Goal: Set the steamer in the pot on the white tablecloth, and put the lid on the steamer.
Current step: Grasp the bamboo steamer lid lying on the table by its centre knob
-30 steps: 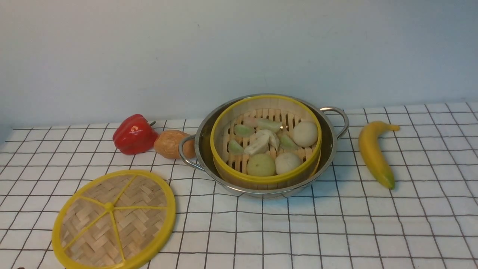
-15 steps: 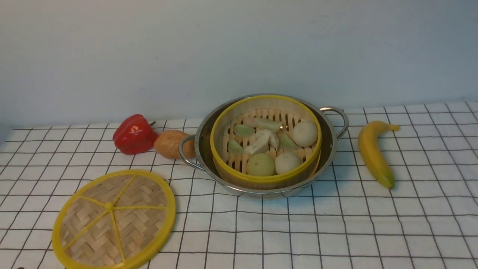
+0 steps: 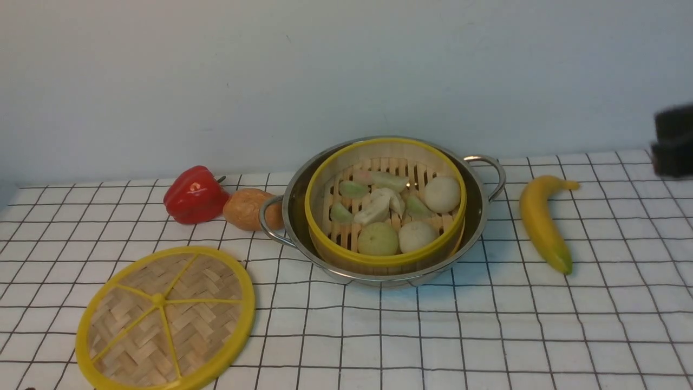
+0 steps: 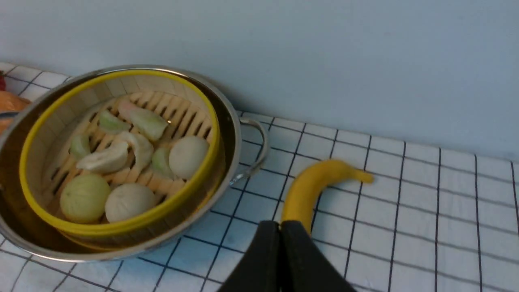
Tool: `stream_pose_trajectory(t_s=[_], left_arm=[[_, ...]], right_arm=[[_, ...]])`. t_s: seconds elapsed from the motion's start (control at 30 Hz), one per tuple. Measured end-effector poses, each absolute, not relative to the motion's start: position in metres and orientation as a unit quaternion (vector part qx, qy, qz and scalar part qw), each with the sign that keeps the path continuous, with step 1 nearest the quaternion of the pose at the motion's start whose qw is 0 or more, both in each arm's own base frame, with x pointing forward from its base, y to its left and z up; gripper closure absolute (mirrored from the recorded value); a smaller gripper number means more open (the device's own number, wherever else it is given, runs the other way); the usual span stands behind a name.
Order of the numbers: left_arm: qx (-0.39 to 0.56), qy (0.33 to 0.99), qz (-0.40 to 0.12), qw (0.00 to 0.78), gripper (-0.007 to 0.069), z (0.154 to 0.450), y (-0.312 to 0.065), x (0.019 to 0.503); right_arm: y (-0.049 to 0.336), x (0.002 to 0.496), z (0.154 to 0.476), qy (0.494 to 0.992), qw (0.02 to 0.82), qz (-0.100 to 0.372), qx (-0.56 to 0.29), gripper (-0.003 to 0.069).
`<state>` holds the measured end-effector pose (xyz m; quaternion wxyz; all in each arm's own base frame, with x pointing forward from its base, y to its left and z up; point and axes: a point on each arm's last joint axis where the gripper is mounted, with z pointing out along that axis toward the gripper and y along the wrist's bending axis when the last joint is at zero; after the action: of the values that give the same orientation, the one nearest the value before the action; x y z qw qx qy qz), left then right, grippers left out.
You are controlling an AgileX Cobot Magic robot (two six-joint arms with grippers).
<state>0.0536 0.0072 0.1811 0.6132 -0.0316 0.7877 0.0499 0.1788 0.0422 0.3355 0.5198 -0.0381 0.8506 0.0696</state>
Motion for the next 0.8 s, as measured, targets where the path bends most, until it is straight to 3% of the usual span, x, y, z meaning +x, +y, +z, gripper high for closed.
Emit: stream_pose_trajectory(t_s=[0.13,0.27,0.53,0.8], left_arm=[[-0.032,0.788,0.05,0.613,0.0382,0.181,0.007,0.054],[-0.032,0.788,0.05,0.613,0.0382,0.181,0.007,0.054],[-0.032,0.788,0.05,0.613,0.0382,0.181,0.007,0.054],[-0.032,0.788,0.05,0.613,0.0382,0.181,0.007,0.054]], right_arm=[[0.021,0.127,0.276,0.828,0.557,0.064,-0.014,0.0637],[0.009,0.1,0.249,0.802,0.595,0.054,0.007,0.0622],[0.0,0.07,0.229,0.752,0.657,0.04,0.029,0.0592],[-0.001,0.057,0.198,0.737,0.671,0.064,0.055,0.0563]])
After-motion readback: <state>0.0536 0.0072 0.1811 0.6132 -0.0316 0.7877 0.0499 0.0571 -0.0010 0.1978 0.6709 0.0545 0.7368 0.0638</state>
